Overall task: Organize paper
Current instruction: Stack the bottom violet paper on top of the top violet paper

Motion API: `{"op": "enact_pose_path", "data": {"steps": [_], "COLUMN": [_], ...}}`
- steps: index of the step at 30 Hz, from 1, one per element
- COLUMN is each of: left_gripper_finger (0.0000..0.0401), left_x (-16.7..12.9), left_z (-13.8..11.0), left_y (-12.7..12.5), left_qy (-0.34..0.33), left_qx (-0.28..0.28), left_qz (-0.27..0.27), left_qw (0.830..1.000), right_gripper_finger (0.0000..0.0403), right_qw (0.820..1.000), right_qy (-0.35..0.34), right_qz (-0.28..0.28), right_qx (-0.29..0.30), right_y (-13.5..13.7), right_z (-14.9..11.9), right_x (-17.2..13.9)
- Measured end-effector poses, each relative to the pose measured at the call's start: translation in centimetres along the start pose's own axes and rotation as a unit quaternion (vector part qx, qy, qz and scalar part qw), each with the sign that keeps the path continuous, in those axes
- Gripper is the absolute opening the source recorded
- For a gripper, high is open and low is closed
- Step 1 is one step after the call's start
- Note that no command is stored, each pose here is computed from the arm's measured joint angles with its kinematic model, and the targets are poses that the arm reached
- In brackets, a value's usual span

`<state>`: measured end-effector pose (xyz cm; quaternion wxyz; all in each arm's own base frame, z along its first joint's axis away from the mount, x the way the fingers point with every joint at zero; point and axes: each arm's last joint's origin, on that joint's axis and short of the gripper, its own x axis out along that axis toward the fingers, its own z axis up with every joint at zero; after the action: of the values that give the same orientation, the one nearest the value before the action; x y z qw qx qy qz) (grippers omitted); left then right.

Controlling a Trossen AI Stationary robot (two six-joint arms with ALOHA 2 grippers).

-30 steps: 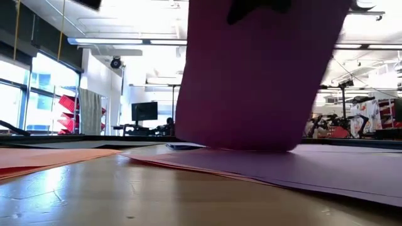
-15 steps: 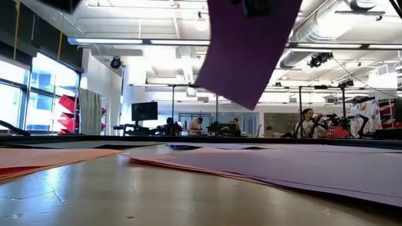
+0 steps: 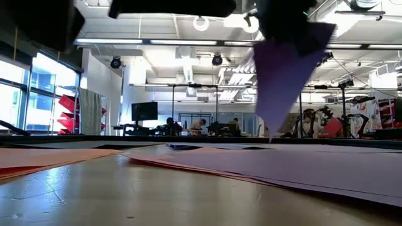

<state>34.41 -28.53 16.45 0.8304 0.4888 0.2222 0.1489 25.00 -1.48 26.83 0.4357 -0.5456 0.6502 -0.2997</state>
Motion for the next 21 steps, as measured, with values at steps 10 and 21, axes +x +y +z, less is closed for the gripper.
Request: {"op": "enact_pose_path", "data": {"steps": [10, 21], "left_gripper_finger": [0.0154, 0.0154], "left_x": [3.2, 4.5], "left_z": [-0.8, -1.2], "left_y": [1.0, 1.3], "left_qy": [-0.002, -0.002], "left_qx": [-0.036, -0.036], "left_qz": [-0.044, -0.068], "left_qw": [0.998, 0.997], "right_gripper_finger": [0.0, 0.0], "right_qw": [0.983, 0.983], "right_qy": [0.064, 0.113], "right_qz": [-0.103, -0.069], "right_qx": [-0.137, -0.129], "right_y": [4.3, 2.6], "right_z": [-2.3, -5.2], "right_x": [2.5, 4.3]}}
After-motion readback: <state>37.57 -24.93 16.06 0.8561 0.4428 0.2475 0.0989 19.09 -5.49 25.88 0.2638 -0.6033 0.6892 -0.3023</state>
